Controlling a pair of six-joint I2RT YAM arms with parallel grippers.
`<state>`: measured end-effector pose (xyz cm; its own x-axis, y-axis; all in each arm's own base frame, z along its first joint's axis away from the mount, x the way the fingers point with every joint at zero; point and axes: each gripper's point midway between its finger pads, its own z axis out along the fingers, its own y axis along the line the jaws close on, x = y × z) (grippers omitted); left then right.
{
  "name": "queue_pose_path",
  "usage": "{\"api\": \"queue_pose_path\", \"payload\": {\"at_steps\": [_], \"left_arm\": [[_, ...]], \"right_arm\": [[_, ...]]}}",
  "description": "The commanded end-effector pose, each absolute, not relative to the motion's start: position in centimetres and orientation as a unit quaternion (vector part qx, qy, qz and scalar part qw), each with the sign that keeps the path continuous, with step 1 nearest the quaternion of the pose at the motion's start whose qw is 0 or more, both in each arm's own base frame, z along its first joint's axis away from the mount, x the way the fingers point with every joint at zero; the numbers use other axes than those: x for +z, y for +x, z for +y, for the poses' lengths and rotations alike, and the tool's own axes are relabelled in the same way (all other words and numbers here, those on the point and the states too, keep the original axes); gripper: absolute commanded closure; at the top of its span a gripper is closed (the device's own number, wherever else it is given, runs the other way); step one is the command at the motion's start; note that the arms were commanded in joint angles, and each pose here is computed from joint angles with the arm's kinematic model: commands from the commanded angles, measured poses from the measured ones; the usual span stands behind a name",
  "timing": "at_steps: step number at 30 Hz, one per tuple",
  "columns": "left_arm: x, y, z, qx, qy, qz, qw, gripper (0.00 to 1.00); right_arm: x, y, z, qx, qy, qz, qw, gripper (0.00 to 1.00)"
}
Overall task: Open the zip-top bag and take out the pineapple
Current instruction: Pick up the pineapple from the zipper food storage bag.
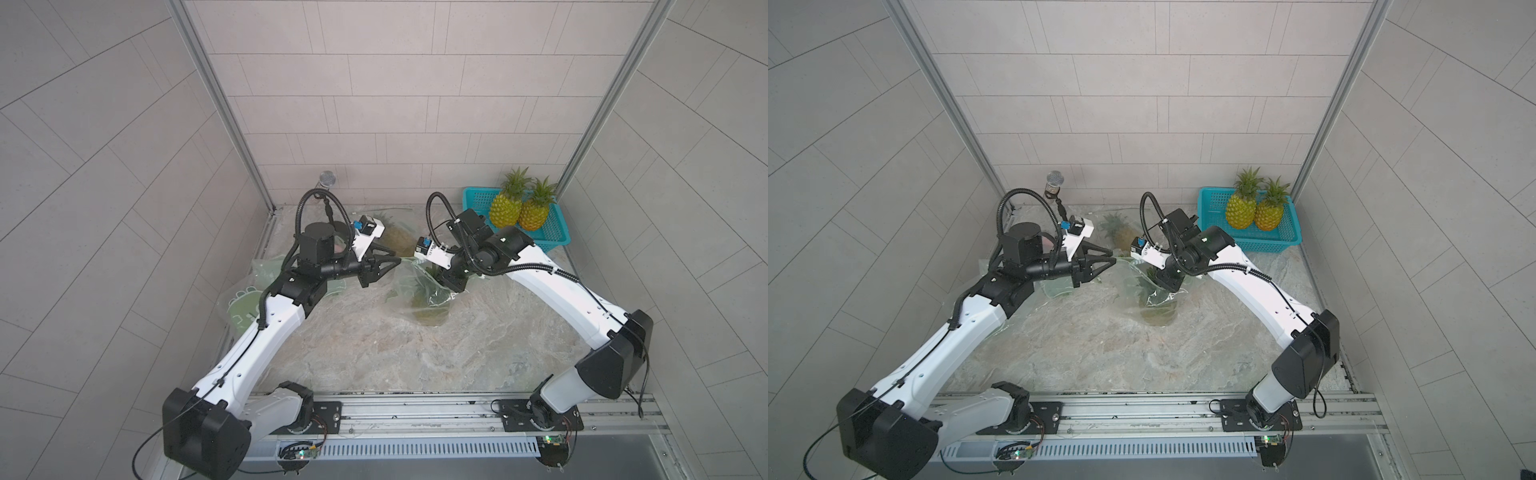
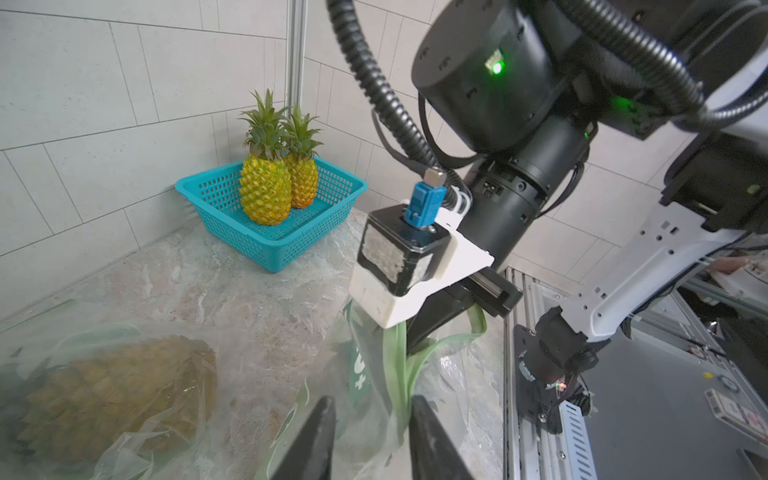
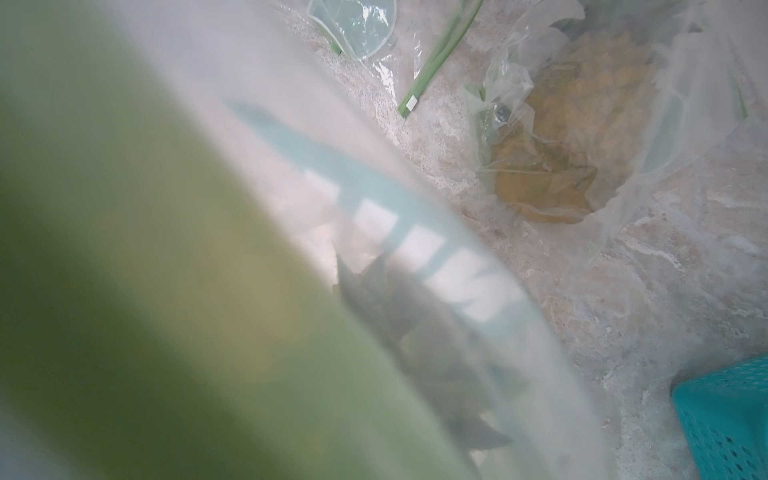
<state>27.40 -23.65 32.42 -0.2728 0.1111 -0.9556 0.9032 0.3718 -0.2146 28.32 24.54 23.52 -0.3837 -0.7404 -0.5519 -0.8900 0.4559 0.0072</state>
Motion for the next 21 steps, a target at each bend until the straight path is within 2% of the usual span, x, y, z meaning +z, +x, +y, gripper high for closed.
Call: {"api": "queue_pose_path", "payload": {"at_steps": [1, 3, 11, 21], "left_arm": [[33.8, 27.2, -23.2, -0.404, 0.371, 0.671, 0.499, 0.56], [34.2, 27.7, -22.7, -0.398, 0.351, 0.681, 0.505, 0.51], [34.3, 31.3, -19.7, -0.362, 0.205, 0.745, 0.522, 0.49], [31.0, 32.3, -15.4, -0.322, 0.033, 0.796, 0.512, 0.44]], "right_arm": [[26.8, 28.5, 24.7, 0.175, -0.474, 0.804, 0.315, 1.00], [28.0, 28.7, 24.6, 0.194, -0.459, 0.795, 0.347, 1.00], [33.3, 29.2, 23.3, 0.251, -0.387, 0.768, 0.445, 1.00], [38.3, 28.5, 22.0, 0.291, -0.345, 0.735, 0.507, 1.00]]}}
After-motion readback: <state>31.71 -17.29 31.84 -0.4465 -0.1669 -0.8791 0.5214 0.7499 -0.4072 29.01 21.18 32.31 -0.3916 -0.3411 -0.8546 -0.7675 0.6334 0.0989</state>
